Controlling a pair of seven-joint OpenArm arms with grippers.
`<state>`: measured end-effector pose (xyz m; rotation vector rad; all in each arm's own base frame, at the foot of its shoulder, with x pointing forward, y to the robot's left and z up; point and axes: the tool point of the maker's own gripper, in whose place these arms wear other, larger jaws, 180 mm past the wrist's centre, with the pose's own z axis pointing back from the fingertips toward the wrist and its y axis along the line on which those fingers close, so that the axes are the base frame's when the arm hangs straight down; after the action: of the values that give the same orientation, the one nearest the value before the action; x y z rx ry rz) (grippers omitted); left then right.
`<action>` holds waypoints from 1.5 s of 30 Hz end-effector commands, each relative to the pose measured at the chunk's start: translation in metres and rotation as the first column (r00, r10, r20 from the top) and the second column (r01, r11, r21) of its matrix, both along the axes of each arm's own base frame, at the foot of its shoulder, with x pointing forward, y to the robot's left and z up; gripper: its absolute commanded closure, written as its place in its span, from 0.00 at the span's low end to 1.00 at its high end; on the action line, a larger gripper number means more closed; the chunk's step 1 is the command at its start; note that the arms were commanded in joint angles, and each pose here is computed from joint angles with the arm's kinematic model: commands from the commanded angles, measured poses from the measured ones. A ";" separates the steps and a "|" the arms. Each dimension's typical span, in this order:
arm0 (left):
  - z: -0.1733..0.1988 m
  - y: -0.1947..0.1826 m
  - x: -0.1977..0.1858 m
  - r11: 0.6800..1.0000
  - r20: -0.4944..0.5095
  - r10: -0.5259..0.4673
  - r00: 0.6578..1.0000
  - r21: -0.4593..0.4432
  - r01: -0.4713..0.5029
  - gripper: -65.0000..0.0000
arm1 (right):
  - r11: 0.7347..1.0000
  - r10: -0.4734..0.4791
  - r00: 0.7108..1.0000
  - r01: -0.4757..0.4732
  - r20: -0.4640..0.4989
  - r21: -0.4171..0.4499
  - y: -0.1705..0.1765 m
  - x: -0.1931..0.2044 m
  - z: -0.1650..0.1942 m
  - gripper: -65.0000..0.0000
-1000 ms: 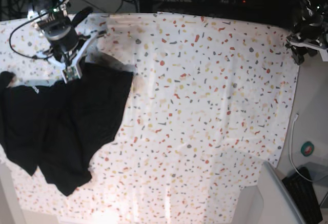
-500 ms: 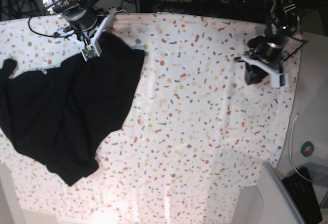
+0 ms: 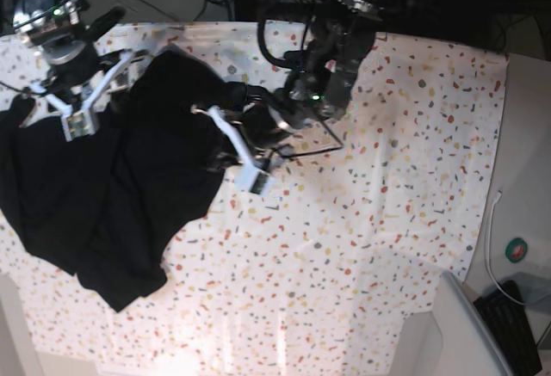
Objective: Layout the t-shirt on the table in an organized manner, then fold the t-shirt properly
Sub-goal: 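Grasp the shirt hem with the left gripper and spread it out, then grasp the shirt collar area with the right gripper and pull it up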
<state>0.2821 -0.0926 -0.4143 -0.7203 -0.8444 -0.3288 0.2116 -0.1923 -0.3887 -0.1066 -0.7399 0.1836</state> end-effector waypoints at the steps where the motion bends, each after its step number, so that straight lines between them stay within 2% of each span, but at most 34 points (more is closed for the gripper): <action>1: 0.000 -0.015 0.000 1.000 0.001 -0.027 1.000 -0.010 0.027 1.00 | 0.999 -0.043 0.997 0.045 0.062 -0.023 -0.020 0.013 0.014 0.57; 4: -0.039 -0.023 -0.015 0.994 -0.089 -0.047 0.995 0.092 0.055 1.00 | 0.982 -0.171 0.978 0.180 0.121 -0.064 -0.071 0.026 0.029 0.57; 6: -0.060 -0.012 -0.018 0.984 -0.124 -0.022 0.992 0.173 0.044 1.00 | 0.968 -0.225 0.962 0.239 0.152 -0.076 -0.095 0.032 0.037 0.57; 8: -0.072 0.013 -0.017 0.973 -0.128 0.003 0.992 0.229 0.027 1.00 | 0.955 -0.267 0.949 0.283 0.167 -0.083 -0.113 0.033 0.041 0.57; 11: -0.084 0.064 -0.006 0.952 -0.116 0.055 0.992 0.306 -0.017 1.00 | 0.949 -0.286 0.942 0.304 0.178 -0.084 -0.121 0.035 0.044 0.57; 15: -0.081 0.143 0.039 0.905 -0.056 0.160 0.985 0.407 -0.124 1.00 | 0.951 -0.280 0.944 0.298 0.175 -0.082 -0.118 0.036 0.043 0.57; 18: -0.065 0.191 0.088 0.865 0.009 0.233 0.972 0.455 -0.212 1.00 | 0.953 -0.279 0.944 0.295 0.175 -0.074 -0.114 0.036 0.042 0.57; 20: -0.048 0.218 0.129 0.834 0.054 0.272 0.961 0.485 -0.264 1.00 | 0.965 -0.241 0.957 0.254 0.165 -0.065 -0.099 0.041 0.038 0.57; 22: -0.025 0.237 0.169 0.811 0.111 0.310 0.944 0.487 -0.323 1.00 | 0.975 -0.206 0.966 0.216 0.157 -0.056 -0.085 0.045 0.035 0.57; 24: 0.003 0.249 0.208 0.798 0.200 0.348 0.916 0.450 -0.402 1.00 | 0.984 -0.164 0.975 0.172 0.148 -0.043 -0.069 0.049 0.031 0.57; 27: 0.038 0.244 0.248 0.795 0.282 0.385 0.879 0.383 -0.471 1.00 | 0.994 -0.102 0.985 0.106 0.136 -0.023 -0.044 0.054 0.026 0.57; 31: 0.065 0.230 0.266 0.812 0.310 0.389 0.867 0.328 -0.482 1.00 | 0.999 -0.045 0.980 0.047 0.193 -0.004 -0.021 0.083 0.041 0.57; 33: 0.041 0.241 0.242 0.809 0.229 0.408 0.884 0.358 -0.466 1.00 | 0.999 -0.051 0.974 0.051 0.221 0.007 -0.022 0.105 0.047 0.56; 35: 0.027 0.272 0.209 0.799 0.166 0.474 0.864 0.332 -0.502 1.00 | 0.998 -0.067 0.972 0.062 0.227 0.027 -0.025 0.132 0.045 0.56; 37: 0.022 0.311 0.164 0.772 0.136 0.554 0.821 0.284 -0.568 1.00 | 0.995 -0.088 0.976 0.078 0.199 0.054 -0.029 0.156 0.034 0.56; 40: 0.021 0.368 0.085 0.701 0.138 0.650 0.747 0.269 -0.660 1.00 | 0.991 -0.109 0.985 0.098 0.137 0.088 -0.034 0.186 0.014 0.56; 45: 0.015 0.441 -0.029 0.554 0.142 0.762 0.632 0.364 -0.749 1.00 | 0.997 -0.011 0.999 0.009 0.033 0.073 -0.008 0.217 -0.012 0.56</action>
<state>0.2475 0.3320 -0.4136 0.0280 -0.9045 0.3098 0.4150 -0.1976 -0.4189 -0.0394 -0.7176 0.1492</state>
